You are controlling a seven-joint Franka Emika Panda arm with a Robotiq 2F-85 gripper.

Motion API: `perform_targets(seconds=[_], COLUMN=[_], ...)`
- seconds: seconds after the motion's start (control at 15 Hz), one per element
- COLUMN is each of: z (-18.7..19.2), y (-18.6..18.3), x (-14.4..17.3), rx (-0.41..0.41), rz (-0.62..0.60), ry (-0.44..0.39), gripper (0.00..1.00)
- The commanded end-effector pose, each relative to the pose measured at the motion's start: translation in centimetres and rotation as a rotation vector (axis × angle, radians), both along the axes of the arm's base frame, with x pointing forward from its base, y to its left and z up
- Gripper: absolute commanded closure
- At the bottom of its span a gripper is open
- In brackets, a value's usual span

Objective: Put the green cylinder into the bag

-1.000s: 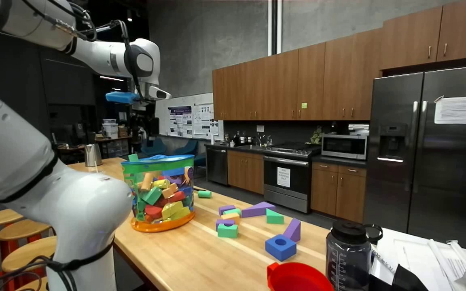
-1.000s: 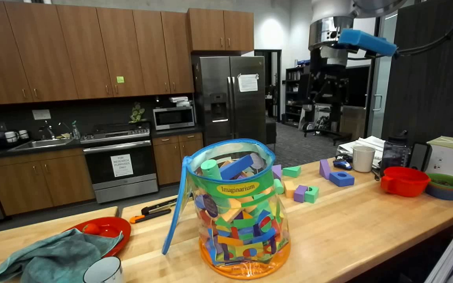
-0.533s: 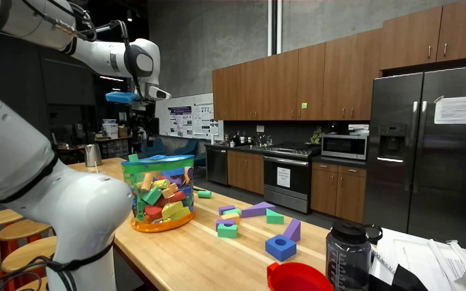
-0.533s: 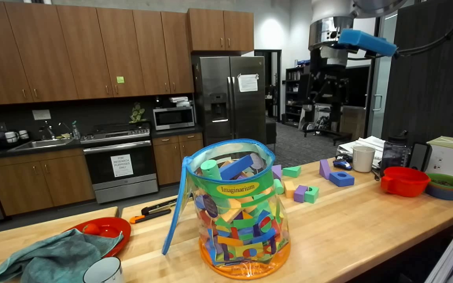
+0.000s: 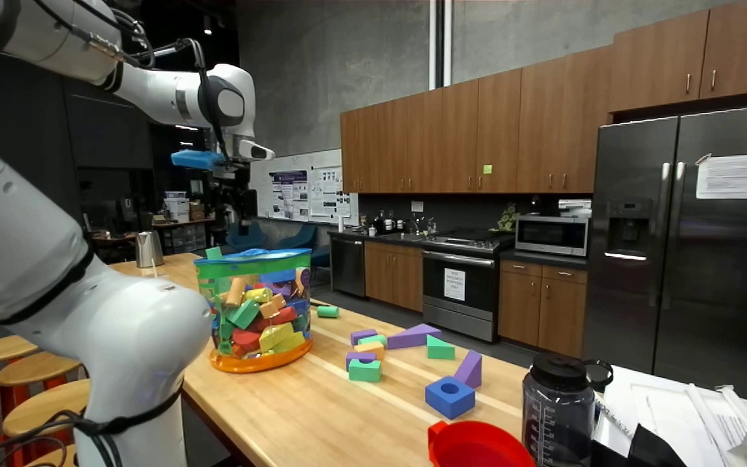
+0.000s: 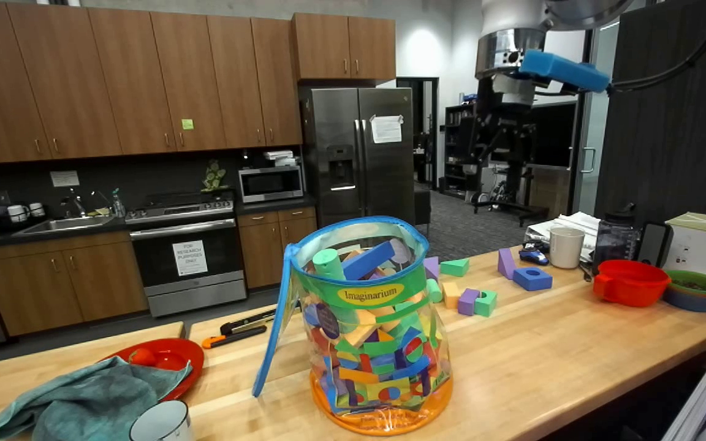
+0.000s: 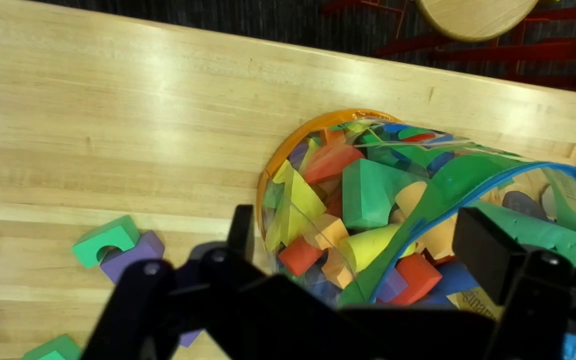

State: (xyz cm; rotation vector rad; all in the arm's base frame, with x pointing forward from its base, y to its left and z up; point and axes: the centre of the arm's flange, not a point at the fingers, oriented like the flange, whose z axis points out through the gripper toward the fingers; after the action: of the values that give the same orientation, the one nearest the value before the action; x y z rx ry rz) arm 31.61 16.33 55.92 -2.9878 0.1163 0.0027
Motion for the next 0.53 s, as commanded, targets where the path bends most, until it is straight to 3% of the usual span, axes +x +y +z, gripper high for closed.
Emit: perform_targets(seconds=[0.0, 0.47], z=[-0.3, -1.3], y=[0.3, -0.3], x=[1.7, 5.3], rx=[-0.003, -0.048], rz=[-0.033, -0.115], ry=[-0.052, -0.134], gripper=[0.0, 0.0])
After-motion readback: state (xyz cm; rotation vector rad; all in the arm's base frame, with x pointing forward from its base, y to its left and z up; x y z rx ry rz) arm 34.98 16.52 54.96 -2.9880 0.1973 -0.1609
